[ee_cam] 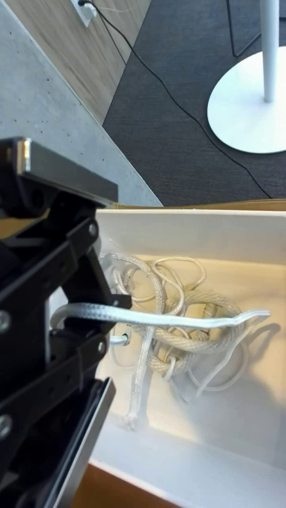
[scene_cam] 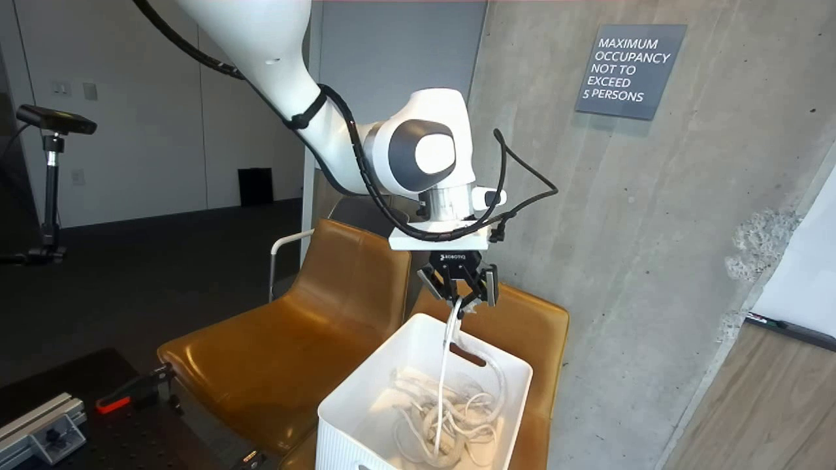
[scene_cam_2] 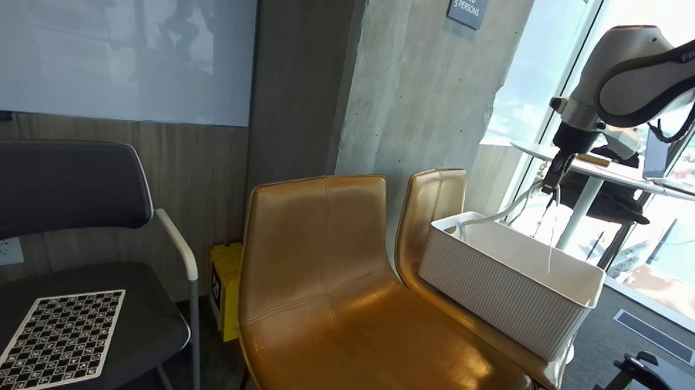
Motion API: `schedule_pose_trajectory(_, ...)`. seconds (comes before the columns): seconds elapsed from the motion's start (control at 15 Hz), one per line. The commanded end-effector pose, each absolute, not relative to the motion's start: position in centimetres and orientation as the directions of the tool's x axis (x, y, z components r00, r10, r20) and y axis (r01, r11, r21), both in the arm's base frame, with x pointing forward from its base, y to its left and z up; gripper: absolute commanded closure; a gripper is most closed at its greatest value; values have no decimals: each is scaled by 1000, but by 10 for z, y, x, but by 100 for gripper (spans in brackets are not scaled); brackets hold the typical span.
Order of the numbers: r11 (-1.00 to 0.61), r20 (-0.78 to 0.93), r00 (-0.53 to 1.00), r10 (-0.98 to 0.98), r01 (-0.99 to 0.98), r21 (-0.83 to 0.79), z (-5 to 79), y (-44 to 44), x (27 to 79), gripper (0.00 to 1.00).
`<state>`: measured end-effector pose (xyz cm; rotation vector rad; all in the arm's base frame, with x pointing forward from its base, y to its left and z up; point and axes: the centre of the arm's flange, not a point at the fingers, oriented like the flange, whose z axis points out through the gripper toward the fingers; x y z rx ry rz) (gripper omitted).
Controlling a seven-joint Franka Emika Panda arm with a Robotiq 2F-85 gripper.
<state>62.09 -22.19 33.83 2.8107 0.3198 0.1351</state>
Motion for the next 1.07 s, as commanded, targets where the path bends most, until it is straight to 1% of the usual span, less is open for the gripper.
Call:
schedule_pose_trajectory(0.0,-934,66,962,266,240,266,315,-210,611,67)
schedule_pose_trajectory(0.27,-927,60,955,291,266,265,310,-213,612,39)
schedule_pose_trajectory(0.6,-918,77,945,319,288,271,304,-231,617,1)
schedule_pose_trajectory(0.67,-920,81,943,322,291,263,298,-234,620,0)
schedule_pose_trajectory(1.0,-940,80,946,315,299,166,259,-241,629,0)
